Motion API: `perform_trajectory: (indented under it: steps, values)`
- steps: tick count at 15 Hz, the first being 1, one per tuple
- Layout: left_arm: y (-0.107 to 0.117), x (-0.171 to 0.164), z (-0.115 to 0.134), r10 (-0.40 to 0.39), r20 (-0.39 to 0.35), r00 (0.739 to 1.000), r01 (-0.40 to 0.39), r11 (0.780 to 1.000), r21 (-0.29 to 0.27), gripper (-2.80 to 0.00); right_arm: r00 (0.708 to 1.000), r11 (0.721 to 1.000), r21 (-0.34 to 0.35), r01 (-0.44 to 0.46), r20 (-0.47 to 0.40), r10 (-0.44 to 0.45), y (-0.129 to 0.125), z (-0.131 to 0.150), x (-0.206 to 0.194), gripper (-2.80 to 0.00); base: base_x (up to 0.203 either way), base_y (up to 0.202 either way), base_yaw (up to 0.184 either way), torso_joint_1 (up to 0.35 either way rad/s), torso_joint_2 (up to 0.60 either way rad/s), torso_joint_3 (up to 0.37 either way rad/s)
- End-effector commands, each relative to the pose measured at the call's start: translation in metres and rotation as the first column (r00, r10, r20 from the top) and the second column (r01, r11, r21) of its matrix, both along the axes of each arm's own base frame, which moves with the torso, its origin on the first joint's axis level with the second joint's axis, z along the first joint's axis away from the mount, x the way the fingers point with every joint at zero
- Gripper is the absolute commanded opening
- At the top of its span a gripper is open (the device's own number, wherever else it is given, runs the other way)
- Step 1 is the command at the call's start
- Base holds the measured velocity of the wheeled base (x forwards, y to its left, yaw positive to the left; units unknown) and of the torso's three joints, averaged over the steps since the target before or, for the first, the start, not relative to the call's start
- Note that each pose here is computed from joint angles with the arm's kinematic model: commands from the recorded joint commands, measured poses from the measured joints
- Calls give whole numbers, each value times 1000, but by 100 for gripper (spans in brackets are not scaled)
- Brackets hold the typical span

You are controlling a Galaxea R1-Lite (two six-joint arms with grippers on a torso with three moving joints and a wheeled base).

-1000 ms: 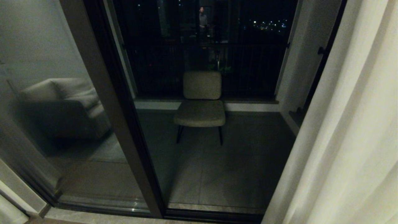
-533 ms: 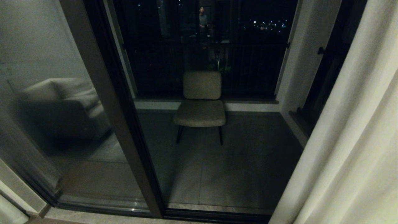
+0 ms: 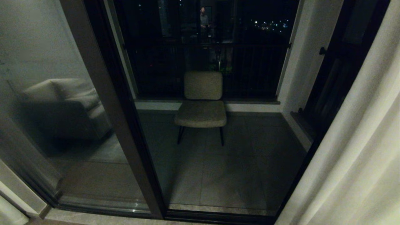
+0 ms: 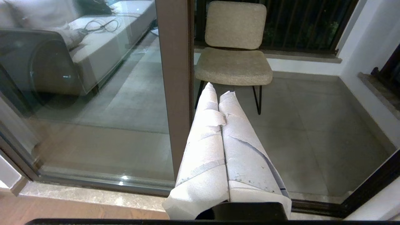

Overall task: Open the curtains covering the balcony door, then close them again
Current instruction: Pull the inner curtains open on both sides

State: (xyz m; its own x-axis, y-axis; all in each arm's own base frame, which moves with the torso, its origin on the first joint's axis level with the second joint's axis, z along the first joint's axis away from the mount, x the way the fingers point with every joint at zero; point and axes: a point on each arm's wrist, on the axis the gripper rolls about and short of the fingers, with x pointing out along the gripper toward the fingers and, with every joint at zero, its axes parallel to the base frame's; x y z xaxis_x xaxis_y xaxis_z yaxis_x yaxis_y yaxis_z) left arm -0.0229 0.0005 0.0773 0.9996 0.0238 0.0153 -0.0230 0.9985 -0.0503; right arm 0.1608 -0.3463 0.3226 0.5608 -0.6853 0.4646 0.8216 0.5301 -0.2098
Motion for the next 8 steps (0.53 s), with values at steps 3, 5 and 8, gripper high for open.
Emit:
perform_trajectory:
  steps: [3,5,8]
  values:
    - [0,0,0,1,0,1000,-1,1000,-1,-280,999,999,3,54,-4,-54,-23,-8,-14,-280,0,0,0,0,0,0]
    - [0,0,0,1,0,1000,-1,1000,-1,-280,997,997,-3,78,-1,-78,-30,-8,-22,-280,0,0,0,0,0,0]
    - [0,0,0,1,1,1000,-1,1000,-1,-280,996,996,-16,88,-9,-89,-39,-9,-31,-280,0,0,0,0,0,0]
